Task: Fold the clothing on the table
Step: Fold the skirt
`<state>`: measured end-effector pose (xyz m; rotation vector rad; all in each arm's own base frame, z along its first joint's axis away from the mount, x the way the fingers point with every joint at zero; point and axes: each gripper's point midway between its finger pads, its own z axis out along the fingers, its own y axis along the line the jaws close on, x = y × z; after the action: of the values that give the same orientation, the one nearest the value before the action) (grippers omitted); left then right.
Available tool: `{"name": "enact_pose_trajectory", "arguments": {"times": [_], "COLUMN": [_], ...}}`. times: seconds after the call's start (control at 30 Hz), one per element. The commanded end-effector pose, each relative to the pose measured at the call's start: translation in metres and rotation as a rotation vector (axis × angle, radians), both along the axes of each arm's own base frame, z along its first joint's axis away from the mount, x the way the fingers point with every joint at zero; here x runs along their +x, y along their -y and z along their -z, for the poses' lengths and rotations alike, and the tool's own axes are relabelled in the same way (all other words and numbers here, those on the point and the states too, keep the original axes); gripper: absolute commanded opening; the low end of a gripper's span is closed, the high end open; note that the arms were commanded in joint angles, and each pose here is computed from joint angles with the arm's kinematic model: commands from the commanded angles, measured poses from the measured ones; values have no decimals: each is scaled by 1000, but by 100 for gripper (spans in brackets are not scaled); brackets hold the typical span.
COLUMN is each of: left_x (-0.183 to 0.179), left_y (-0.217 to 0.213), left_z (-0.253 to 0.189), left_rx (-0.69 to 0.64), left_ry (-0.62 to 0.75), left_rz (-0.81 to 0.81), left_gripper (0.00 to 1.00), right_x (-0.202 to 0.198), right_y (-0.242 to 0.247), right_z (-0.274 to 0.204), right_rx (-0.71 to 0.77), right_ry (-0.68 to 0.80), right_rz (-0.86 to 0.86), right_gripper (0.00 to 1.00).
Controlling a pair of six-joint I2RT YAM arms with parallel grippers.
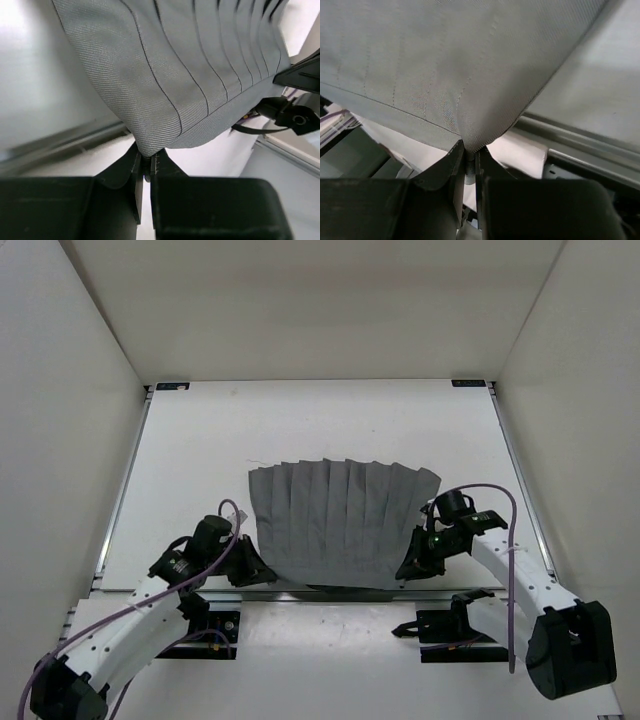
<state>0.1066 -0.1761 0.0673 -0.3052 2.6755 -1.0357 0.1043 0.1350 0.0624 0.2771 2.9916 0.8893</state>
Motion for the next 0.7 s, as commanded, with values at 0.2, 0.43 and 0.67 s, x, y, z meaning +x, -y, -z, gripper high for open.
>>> {"name": "enact_pose_trajectory", "arguments": {"times": [0.2, 0.43, 0.67], "left_x": [130, 257, 244], "left_y": [-19, -2, -17], "left_z": [-101, -84, -64], "left_rx": [94, -87, -46], "left_ry": [187, 90, 95], "left_rz": [-134, -178, -235], "left_gripper": [2, 53, 52], "right_x": [129, 274, 253], "right_y": [19, 35, 75], "right_z": [-85, -91, -68], "right_rx": [-67, -113, -173], "right_ry": [202, 266, 346], "right_rz": [31, 105, 239], "right_gripper": [0, 37, 67]}}
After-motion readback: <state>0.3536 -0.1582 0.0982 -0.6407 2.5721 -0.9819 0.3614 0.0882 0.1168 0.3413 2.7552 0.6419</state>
